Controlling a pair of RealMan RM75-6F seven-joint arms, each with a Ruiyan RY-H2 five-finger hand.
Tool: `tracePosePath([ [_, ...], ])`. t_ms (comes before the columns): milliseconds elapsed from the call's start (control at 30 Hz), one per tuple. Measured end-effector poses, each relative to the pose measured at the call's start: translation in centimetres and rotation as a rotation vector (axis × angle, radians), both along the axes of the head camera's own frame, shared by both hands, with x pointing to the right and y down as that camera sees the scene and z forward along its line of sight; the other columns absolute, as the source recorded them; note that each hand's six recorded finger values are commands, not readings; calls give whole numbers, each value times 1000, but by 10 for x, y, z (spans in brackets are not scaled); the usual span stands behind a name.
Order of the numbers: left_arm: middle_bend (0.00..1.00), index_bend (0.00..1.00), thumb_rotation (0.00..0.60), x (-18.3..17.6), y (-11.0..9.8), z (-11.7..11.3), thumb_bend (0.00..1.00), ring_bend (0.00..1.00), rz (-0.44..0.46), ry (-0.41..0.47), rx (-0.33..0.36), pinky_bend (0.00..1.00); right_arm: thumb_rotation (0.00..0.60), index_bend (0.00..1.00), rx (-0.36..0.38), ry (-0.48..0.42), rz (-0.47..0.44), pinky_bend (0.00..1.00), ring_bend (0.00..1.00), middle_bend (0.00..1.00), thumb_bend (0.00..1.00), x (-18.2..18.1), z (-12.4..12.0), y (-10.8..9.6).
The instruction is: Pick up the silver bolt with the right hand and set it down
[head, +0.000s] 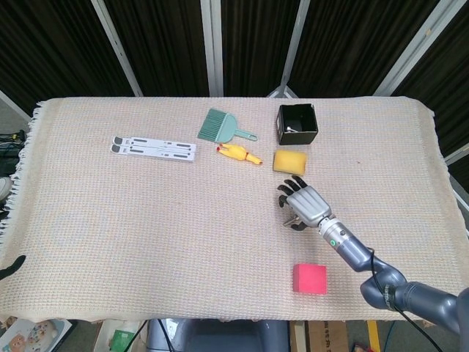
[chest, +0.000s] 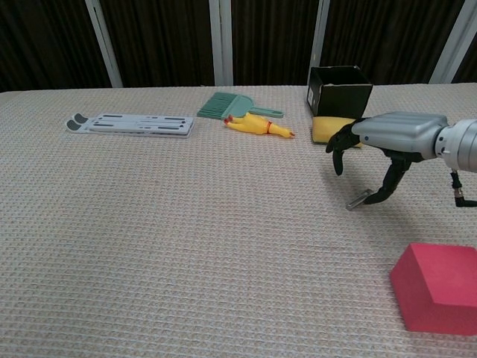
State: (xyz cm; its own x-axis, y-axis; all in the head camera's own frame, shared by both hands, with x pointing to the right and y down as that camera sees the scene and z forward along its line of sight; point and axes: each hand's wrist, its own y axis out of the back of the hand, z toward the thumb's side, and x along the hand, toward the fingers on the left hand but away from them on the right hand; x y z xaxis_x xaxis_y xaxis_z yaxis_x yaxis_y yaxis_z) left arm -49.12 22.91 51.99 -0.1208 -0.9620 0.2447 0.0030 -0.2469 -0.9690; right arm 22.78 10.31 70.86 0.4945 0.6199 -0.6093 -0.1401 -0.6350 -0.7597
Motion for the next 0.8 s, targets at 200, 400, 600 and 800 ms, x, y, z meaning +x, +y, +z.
tracePosePath([
  [200,38,193,600,1,0,0,201,30,1,-2,1,107,600,465,10,-19,-8,21,116,198,220,-3,2,4],
  [400,38,193,600,-1,0,-1,201,30,-2,-4,4,107,600,487,18,-29,-14,22,117,198,240,-5,6,7],
  [600,38,193,600,-1,0,-1,201,30,-2,-7,3,107,600,497,22,-21,-19,22,117,198,241,-2,10,9],
  [800,38,193,600,0,0,0,201,30,0,-11,2,107,600,521,22,-12,-21,23,117,198,245,4,12,11],
])
